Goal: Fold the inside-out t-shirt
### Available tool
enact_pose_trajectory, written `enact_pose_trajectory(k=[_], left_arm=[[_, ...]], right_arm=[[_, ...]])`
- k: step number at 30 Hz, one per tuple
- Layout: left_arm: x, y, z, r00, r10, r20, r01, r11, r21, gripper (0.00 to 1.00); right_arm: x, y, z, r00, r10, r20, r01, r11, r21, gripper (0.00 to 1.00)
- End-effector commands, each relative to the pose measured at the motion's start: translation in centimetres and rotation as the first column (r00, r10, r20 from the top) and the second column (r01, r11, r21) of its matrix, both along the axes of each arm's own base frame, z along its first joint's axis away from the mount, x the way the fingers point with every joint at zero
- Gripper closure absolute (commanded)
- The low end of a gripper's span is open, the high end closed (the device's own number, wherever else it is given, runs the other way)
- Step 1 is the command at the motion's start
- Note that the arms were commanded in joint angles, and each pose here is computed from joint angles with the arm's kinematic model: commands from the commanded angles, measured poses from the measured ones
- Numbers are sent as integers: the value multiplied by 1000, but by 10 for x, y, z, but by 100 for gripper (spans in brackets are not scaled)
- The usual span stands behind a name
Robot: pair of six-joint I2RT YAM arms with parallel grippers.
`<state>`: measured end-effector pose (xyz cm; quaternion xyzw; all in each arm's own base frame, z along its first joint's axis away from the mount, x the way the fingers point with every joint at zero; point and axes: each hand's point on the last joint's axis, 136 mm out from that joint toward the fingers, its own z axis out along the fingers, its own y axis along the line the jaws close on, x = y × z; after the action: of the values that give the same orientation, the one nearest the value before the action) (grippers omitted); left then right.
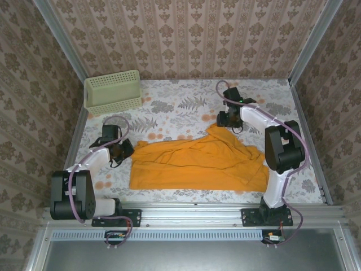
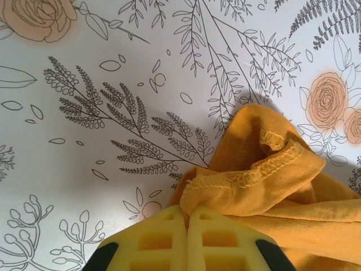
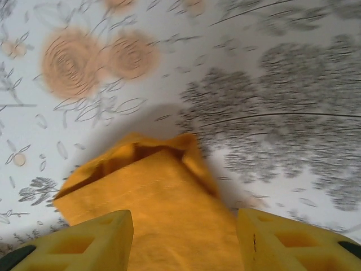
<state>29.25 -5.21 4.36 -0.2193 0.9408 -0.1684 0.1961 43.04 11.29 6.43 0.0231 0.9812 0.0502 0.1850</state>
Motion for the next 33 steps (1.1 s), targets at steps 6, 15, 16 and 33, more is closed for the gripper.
enact_pose_trajectory(k=[6,15,16,33], left_arm=[[1,1,1,1000,-12,5,12,1000,8,98],[0,3,0,1000,-7,0,7,1000,20,98],[-1,4,-1,1000,-5,-3,5,1000,23,98],[-1,15,11,999,29,24,-30,999,31,98]], right_arm=[[5,-20,-39,997,-22,-70,9,984,-176,50],[12,-34,-24,998,-64,-27,57,980,-193,93],[14,-37,-21,997,-72,-17,68,980,-188,96],[39,-130,78,945,-254,204,301,921,-247,100]])
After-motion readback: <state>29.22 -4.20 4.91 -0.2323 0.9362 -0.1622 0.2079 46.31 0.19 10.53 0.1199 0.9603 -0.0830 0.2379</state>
